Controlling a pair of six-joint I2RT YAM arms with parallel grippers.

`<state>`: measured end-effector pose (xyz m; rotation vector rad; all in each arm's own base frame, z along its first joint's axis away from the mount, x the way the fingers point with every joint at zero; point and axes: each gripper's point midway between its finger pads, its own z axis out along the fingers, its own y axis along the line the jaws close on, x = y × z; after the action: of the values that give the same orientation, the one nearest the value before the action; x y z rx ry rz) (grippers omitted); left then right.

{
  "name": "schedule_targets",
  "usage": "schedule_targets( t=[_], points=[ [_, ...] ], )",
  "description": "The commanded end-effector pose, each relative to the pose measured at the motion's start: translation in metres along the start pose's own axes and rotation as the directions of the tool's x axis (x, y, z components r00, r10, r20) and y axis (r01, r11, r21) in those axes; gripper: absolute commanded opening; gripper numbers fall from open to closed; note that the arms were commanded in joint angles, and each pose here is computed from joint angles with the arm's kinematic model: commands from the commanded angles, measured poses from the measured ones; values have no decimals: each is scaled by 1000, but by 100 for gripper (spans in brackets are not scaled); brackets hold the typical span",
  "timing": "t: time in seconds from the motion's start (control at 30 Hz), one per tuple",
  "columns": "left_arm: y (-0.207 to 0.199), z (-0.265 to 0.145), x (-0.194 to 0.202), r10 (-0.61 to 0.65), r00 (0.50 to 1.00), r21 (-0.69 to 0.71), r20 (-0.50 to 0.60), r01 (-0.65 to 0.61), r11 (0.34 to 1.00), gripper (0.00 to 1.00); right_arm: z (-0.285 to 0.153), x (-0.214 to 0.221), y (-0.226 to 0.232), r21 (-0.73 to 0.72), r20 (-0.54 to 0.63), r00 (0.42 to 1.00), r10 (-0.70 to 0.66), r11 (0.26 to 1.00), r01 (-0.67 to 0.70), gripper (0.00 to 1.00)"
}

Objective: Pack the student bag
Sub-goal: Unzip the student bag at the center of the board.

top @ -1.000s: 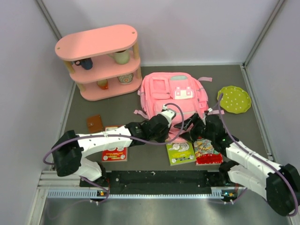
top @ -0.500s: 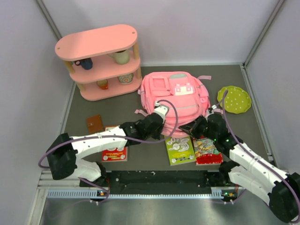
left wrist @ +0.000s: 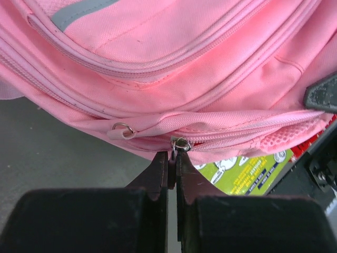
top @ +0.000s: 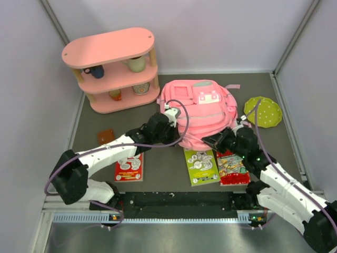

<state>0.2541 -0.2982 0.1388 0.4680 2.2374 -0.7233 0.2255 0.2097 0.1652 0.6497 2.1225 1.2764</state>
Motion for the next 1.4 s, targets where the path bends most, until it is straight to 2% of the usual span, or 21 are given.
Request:
schedule_targets(
  t=[0.0, 0.1, 0.13, 0.2, 0.23, 0.27, 0.3, 0.4, 0.47, 0.53, 0.73, 0.83, 1.1, 1.23, 1.37],
  points=[
    [66, -12, 2, 42, 999, -163, -22, -45, 986, 0, -18, -18, 5, 11, 89, 994, -64, 998, 64, 0],
    [34, -23, 16, 87, 996, 52, 15, -88, 995, 0, -17, -21, 5, 27, 94, 992, -88, 996, 86, 0],
    [20, -27, 28, 98, 995, 150, -6, -96, 984, 0, -15, -21, 2, 40, 89, 991, -97, 995, 93, 0],
    [3, -36, 34, 129, 992, 247, -10, -122, 961, 0, -10, -25, 1, 65, 89, 988, -126, 991, 120, 0],
    [-3, -40, 39, 134, 991, 280, -24, -122, 952, 0, -7, -26, -1, 82, 85, 988, -130, 989, 123, 6],
    [-7, -41, 44, 144, 989, 292, -35, -127, 948, 0, -6, -23, 2, 72, 54, 989, -137, 989, 133, 18],
    [-8, -41, 46, 140, 989, 289, -39, -123, 949, 0, -2, -23, 8, 64, 35, 989, -142, 988, 140, 37],
    [-8, -37, 44, 124, 992, 281, -40, -108, 954, 0, -7, -16, 40, -37, -19, 986, -166, 986, 166, 69],
    [-11, -35, 38, 114, 993, 283, -40, -98, 954, 0, -15, -8, 54, -73, -60, 987, -149, 987, 144, 75],
    [-16, -33, 29, 108, 994, 291, -31, -95, 952, 0, -23, -4, 65, -95, -73, 988, -134, 987, 127, 75],
    [-25, -37, 9, 139, 990, 309, -14, -127, 943, 0, -19, 25, 79, -151, -176, 984, 10, 988, -37, 75],
    [-30, -39, 3, 150, 989, 323, -14, -137, 936, 0, -13, 42, 82, -115, -214, 976, 30, 992, -55, 75],
    [-34, -44, -3, 148, 989, 332, 0, -139, 933, 0, -1, 59, 77, -57, -201, 976, 88, 993, -101, 74],
    [-38, -46, 0, 160, 987, 358, -11, -146, 922, 0, 15, 53, 90, -102, -180, 978, 110, 986, -130, 69],
    [-43, -47, -2, 166, 986, 383, -12, -148, 912, 0, 37, 55, 88, -60, -190, 977, 96, 992, -109, 66]
  ],
)
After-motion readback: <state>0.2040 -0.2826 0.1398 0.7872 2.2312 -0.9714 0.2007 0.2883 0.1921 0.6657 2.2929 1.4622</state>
